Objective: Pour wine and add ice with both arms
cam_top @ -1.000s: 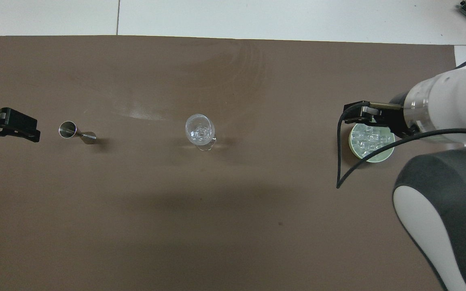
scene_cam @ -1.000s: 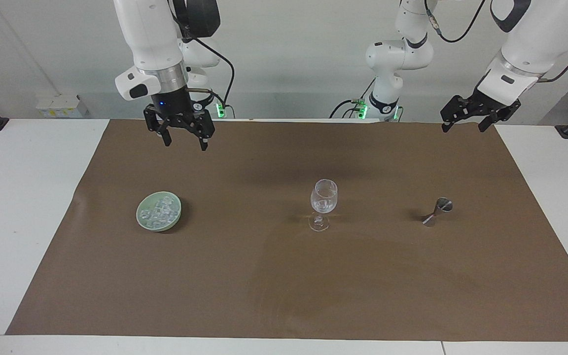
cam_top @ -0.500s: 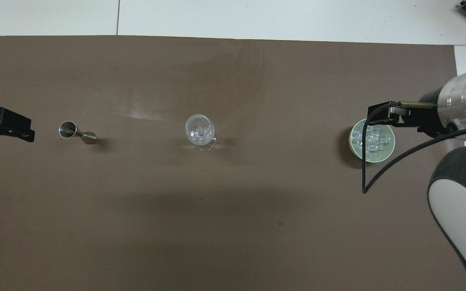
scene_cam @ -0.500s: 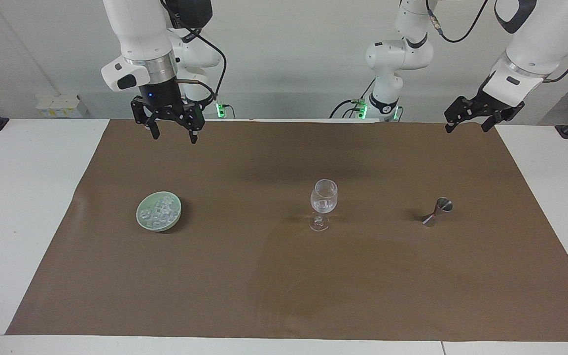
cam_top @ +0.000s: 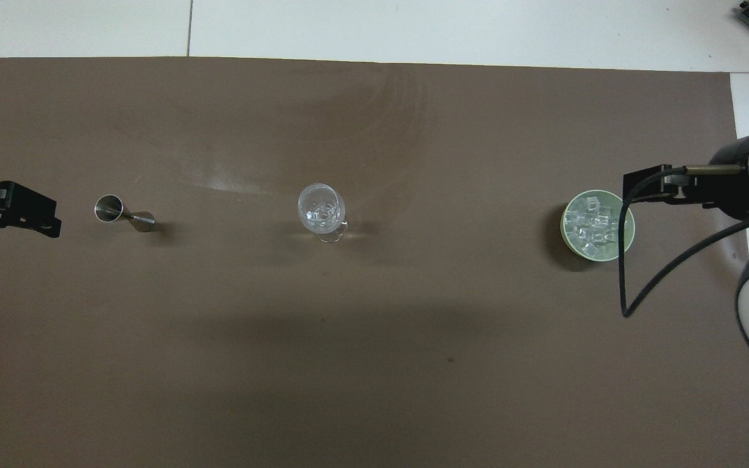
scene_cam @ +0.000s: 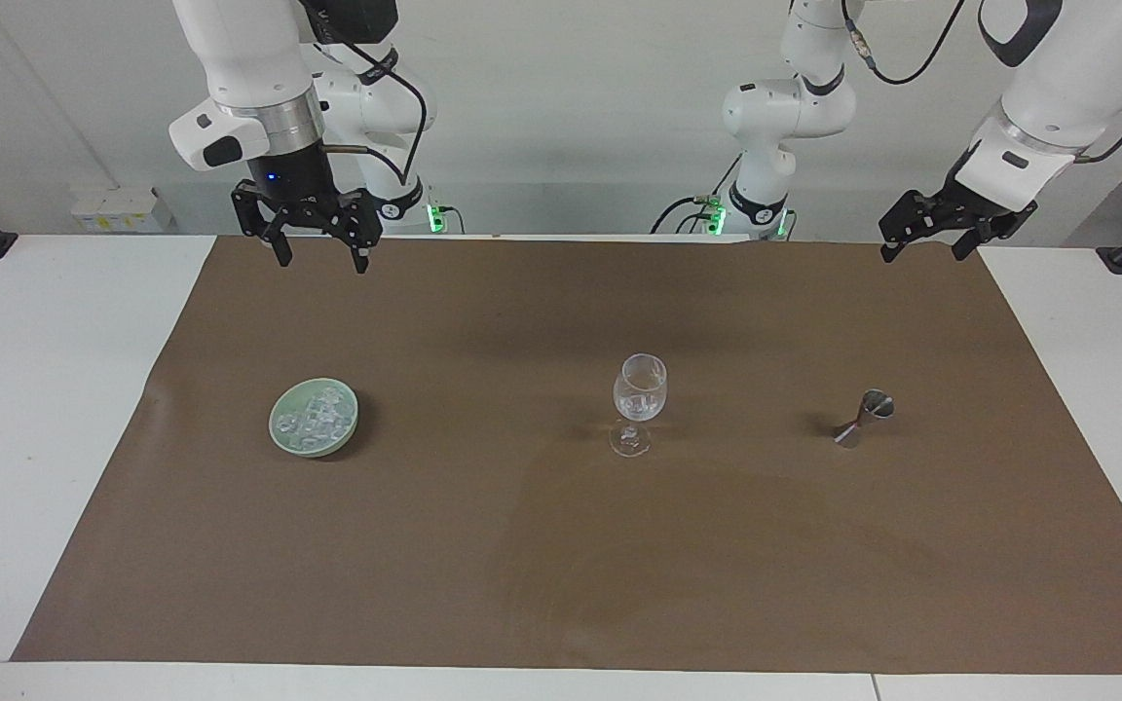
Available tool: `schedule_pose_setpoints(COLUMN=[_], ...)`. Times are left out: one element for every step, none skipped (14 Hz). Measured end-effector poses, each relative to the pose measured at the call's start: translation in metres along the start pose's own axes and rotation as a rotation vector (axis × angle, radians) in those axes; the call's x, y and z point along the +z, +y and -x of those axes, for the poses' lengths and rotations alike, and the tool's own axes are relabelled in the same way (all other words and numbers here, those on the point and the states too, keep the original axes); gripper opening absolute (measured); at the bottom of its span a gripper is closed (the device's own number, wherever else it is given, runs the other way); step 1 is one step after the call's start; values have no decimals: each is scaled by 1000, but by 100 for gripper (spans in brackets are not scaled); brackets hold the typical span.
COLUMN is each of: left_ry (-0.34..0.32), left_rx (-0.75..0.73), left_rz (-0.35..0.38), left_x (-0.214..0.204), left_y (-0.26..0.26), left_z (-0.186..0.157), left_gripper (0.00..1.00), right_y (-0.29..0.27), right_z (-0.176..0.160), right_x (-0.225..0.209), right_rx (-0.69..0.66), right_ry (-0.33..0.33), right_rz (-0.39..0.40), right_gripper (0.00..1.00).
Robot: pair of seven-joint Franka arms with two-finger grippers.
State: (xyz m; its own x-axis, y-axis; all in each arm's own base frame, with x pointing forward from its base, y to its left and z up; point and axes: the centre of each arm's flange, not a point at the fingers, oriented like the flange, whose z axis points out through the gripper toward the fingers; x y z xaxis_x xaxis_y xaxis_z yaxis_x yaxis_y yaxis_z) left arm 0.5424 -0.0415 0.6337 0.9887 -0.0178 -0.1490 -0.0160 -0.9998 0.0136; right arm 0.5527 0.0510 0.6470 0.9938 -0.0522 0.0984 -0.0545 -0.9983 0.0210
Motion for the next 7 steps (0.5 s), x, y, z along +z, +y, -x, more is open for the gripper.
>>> schedule_pose_setpoints(left_ry=[-9,-15,-16,-16,-14,-13,-12], left_rx=[0,0,1,0,-1,-2,-4], left_rz=[-1,-2,-3,-3,-3,-3,-3], left_x=[5,8,9,9,9,8,8], left_y=[0,0,1,1,0,-1,-2], left_z=[2,4,7,9,10,10,10], left_gripper=[100,100,100,100,100,100,100], right_y=[13,29,45,53,54,51,49], right_z=[-1,-2,-3,-3,-2,-1,0], right_x=[1,1,2,2,2,3,3], right_rx=[-13,-11,-4,-2,-3,-7,-11], right_ry=[-8,-14,-19,-21,-28,-40,-46], right_rz=[3,5,7,6,6,6,6], right_gripper=[100,100,100,100,100,100,100])
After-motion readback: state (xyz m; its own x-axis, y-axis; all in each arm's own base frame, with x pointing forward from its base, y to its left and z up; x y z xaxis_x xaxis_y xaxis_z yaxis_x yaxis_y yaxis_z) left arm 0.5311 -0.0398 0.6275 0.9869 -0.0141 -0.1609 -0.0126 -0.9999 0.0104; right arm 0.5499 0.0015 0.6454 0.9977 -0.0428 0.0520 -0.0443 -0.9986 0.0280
